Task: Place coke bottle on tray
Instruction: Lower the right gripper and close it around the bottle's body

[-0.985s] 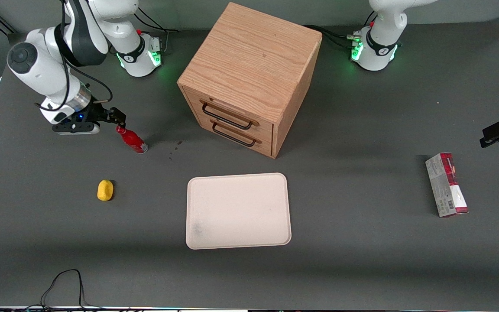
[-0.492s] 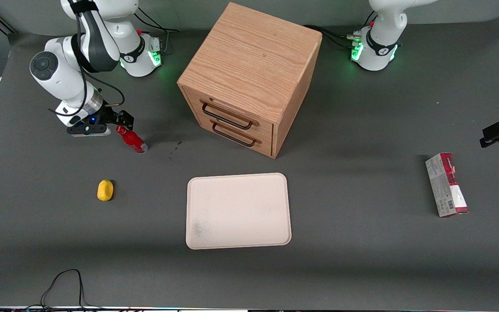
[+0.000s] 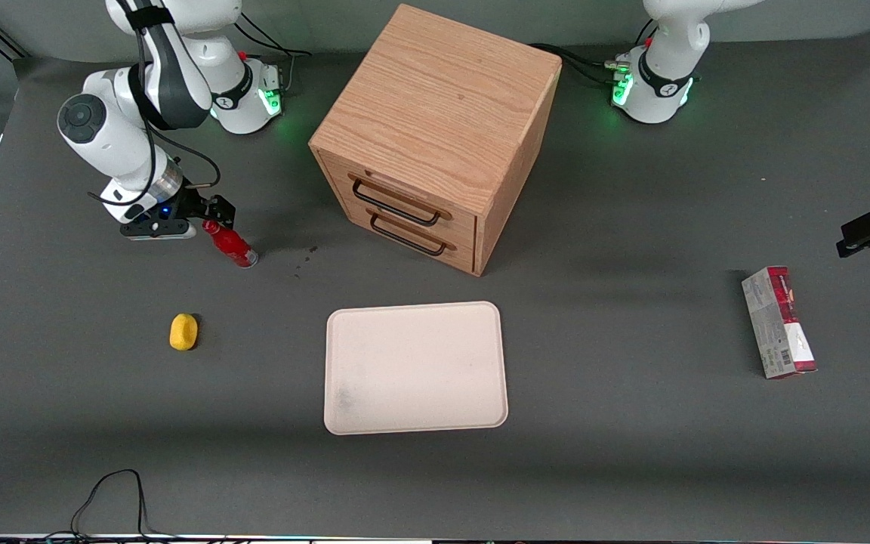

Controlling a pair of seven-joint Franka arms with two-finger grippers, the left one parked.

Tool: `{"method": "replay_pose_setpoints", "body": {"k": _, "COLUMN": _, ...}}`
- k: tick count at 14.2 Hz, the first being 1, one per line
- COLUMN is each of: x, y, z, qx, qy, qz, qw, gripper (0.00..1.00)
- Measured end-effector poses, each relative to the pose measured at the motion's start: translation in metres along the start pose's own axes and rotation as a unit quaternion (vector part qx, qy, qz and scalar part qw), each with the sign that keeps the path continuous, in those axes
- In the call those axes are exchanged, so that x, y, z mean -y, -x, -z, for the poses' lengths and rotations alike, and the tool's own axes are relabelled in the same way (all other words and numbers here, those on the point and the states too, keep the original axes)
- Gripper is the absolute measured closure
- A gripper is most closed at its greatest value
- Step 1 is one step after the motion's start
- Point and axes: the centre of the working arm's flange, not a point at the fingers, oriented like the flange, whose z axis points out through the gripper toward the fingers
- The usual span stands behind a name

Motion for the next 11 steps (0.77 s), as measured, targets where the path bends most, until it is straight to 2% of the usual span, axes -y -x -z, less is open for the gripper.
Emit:
{"method": "replay_pose_setpoints", "body": {"k": 3, "x": 0.0, "y": -0.0001, "z": 0.0, "qx": 0.0, "qy": 0.0, "qz": 0.0, "qw": 1.0, "gripper": 0.49}}
{"method": "replay_pose_setpoints", "body": {"k": 5, "x": 0.0003, "y": 0.0, "z": -0.0001, "qx": 0.0, "qy": 0.0, "qz": 0.001, "qw": 1.0, "gripper": 0.68}}
{"method": "replay_pose_setpoints", "body": {"k": 11, "x": 0.0004, "y": -0.0003, "z": 0.0003, "qx": 0.0, "qy": 0.0, "qz": 0.001, "qw": 1.0, "gripper": 0.69}}
